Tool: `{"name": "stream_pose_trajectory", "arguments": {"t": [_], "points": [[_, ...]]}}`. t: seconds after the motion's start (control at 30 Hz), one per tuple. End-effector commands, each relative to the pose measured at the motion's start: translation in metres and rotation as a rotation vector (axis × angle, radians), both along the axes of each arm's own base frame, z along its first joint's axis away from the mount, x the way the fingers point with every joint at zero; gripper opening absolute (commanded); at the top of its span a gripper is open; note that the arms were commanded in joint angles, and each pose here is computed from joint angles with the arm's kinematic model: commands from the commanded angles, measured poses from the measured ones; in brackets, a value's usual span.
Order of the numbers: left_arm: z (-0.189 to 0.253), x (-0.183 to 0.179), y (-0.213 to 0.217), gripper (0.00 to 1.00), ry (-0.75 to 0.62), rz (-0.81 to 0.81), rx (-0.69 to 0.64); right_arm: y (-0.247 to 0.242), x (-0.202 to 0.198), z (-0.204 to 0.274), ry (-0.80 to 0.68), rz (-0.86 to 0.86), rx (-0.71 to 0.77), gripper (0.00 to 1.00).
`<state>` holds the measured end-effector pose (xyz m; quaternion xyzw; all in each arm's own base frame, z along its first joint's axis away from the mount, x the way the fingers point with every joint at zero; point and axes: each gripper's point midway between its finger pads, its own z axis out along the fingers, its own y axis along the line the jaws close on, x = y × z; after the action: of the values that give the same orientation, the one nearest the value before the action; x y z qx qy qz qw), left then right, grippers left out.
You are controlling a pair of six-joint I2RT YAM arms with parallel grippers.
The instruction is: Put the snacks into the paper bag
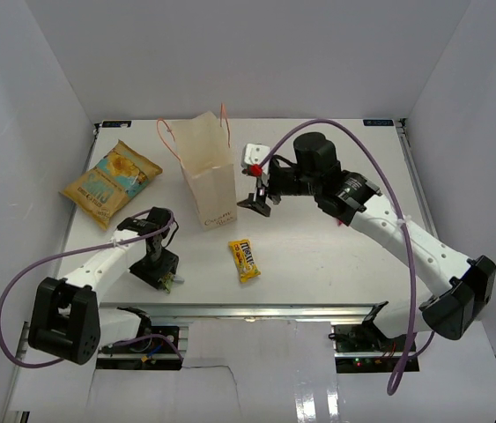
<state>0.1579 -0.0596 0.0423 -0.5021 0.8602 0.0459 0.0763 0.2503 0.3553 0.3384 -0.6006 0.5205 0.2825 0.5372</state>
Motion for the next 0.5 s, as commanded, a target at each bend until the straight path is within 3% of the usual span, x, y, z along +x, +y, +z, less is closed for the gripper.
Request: {"name": "stream_pose_trajectory", "arguments": {"t": [0.0, 0.2, 0.23, 0.4, 0.47], "points": [[-0.008, 0.013, -0.006, 0.60, -0.017, 0.030, -0.017, -0.027, -0.007, -0.055, 0.122, 0.012, -0.093, 0.81], [-0.022, 0.009, -0.002, 0.40, 0.040, -0.003, 0.017, -0.063, 0.005, -0.074, 0.194, -0.055, -0.093, 0.82], [-0.022, 0.010, -0.002, 0.33, 0.035, -0.006, 0.018, -0.070, 0.009, -0.078, 0.211, -0.075, -0.093, 0.81], [0.009, 0.030, -0.001, 0.02, -0.086, -0.025, 0.020, -0.084, 0.012, -0.087, 0.286, -0.092, -0.072, 0.81], [0.035, 0.046, -0.002, 0.00, -0.179, -0.050, 0.018, -0.090, 0.014, -0.090, 0.310, -0.102, -0.063, 0.81]]}}
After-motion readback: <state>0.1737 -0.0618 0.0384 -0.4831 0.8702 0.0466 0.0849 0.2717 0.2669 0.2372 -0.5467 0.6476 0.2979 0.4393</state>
